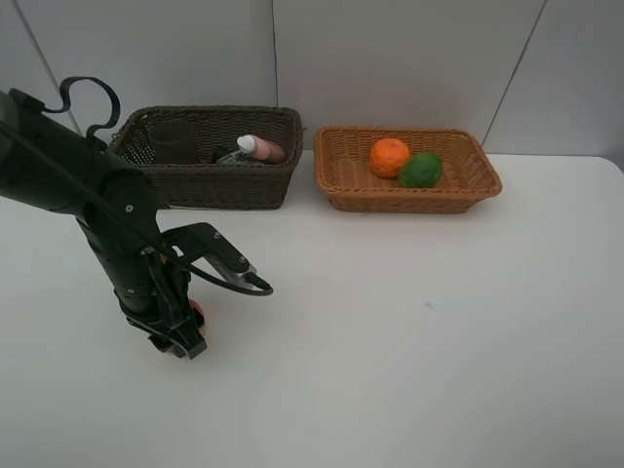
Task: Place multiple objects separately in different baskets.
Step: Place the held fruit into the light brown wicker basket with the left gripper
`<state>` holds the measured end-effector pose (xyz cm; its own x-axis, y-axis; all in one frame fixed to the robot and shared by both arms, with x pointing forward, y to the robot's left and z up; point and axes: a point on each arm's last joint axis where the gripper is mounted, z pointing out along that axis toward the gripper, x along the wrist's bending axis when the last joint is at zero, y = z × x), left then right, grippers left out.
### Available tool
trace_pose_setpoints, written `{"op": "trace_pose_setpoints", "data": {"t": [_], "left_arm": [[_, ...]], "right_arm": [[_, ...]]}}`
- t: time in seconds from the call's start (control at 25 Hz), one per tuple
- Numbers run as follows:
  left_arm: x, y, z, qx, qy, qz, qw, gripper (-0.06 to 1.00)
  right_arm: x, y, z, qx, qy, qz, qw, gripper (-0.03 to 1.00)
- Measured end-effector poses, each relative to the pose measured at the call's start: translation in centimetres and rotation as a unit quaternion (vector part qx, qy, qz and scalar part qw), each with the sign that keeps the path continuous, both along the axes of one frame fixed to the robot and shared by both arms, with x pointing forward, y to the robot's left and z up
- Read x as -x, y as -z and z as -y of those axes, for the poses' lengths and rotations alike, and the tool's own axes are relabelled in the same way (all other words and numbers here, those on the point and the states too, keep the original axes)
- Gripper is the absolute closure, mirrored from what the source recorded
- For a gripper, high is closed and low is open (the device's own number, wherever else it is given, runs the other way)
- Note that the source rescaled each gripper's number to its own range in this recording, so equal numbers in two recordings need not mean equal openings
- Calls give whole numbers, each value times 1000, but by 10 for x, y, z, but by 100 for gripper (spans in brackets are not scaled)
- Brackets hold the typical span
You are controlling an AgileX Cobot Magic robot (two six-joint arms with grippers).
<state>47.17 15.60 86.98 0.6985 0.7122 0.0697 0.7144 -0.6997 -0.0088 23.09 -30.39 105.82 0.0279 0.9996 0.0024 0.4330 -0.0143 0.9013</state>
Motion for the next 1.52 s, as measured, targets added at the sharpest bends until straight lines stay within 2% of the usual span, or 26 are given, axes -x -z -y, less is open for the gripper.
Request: {"op": "trace_pose_setpoints", "data": {"t": [0.44,0.6,0.76,0.92,1.04,1.2,1.36,1.52], "left_arm": [[0,0,0,0,0,0,1000,22],[-5,-8,3,-13,-4,-12,1000,22],[-24,-44,14,-19,-43,-5,999,22],[-42,-91,32,-7,-88,20,996,22],[-53,-120,51,18,-87,50,995,22],[-64,-156,76,72,-75,106,989,22],[-80,-180,98,136,-76,149,977,22],[-99,-181,118,198,-74,192,958,22]], "right_arm": [[0,0,0,0,0,0,1000,34],[0,0,0,0,0,0,1000,34],[0,0,0,0,0,0,1000,34],[0,0,0,0,0,0,1000,34],[0,0,0,0,0,0,1000,34],[0,0,0,0,0,0,1000,34],[0,0,0,0,0,0,1000,34],[0,0,0,0,0,0,1000,34]]}}
